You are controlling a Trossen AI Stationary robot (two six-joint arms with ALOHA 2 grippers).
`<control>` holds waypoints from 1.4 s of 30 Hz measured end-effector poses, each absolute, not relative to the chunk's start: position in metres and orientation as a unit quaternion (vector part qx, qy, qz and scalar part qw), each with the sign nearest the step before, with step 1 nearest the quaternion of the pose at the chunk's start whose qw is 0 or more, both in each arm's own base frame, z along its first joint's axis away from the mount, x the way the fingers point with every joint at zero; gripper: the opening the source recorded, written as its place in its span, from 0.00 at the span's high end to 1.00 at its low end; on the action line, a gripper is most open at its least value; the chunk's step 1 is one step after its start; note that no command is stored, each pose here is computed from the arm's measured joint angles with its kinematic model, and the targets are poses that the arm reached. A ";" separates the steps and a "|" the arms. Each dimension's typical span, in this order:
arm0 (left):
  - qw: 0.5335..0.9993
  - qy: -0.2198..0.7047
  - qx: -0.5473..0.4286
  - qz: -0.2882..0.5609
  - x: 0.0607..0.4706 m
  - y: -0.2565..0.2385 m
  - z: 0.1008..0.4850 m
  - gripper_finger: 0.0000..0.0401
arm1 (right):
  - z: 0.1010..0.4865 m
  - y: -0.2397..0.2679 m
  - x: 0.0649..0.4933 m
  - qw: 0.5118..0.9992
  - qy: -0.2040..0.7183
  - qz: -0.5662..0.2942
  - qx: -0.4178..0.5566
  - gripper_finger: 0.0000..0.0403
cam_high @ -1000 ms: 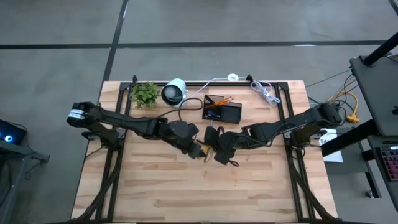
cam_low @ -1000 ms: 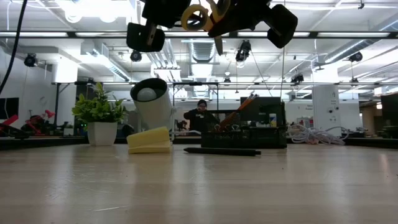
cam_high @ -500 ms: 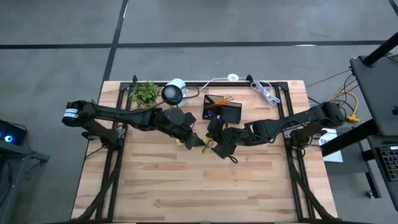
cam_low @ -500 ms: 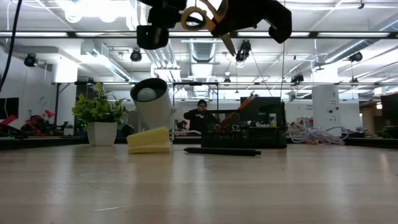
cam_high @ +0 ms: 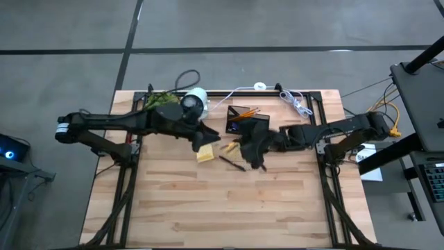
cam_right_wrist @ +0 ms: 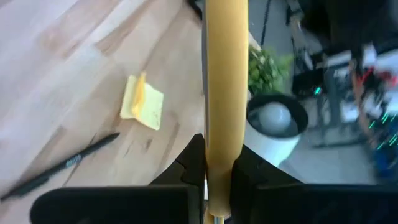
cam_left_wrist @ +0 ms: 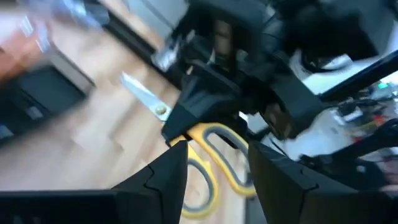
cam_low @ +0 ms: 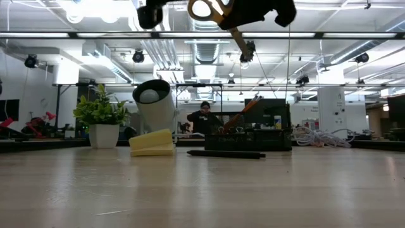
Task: Pick and place office supplies into organizer
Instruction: Put the scissors into the desk organizer
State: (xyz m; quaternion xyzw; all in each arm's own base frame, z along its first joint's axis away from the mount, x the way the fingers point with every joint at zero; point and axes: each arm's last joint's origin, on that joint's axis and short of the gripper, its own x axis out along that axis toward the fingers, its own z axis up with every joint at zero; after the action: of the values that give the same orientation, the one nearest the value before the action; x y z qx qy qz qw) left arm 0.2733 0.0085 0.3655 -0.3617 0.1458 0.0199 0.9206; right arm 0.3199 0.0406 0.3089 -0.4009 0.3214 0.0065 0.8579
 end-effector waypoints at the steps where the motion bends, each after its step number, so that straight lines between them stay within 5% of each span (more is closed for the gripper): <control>1: 0.928 0.134 -0.346 0.027 0.269 0.009 0.370 0.62 | 0.312 0.035 0.319 0.869 0.317 -0.001 -0.380 0.94; 19: 0.950 0.054 -0.296 0.088 0.220 0.008 0.402 0.62 | 0.327 -0.064 0.316 0.976 0.156 -0.052 -0.141 0.94; 42: 0.945 0.060 -0.278 0.159 0.226 0.012 0.395 0.62 | 0.258 -0.156 0.281 0.986 -0.035 -0.161 0.031 0.94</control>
State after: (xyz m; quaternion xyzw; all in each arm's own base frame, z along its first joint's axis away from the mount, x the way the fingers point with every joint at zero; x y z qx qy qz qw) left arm 0.2259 0.0117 0.3947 -0.2780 0.0595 0.1592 0.9454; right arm 0.2813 -0.1560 0.2579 0.0315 -0.0352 -0.1613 0.9858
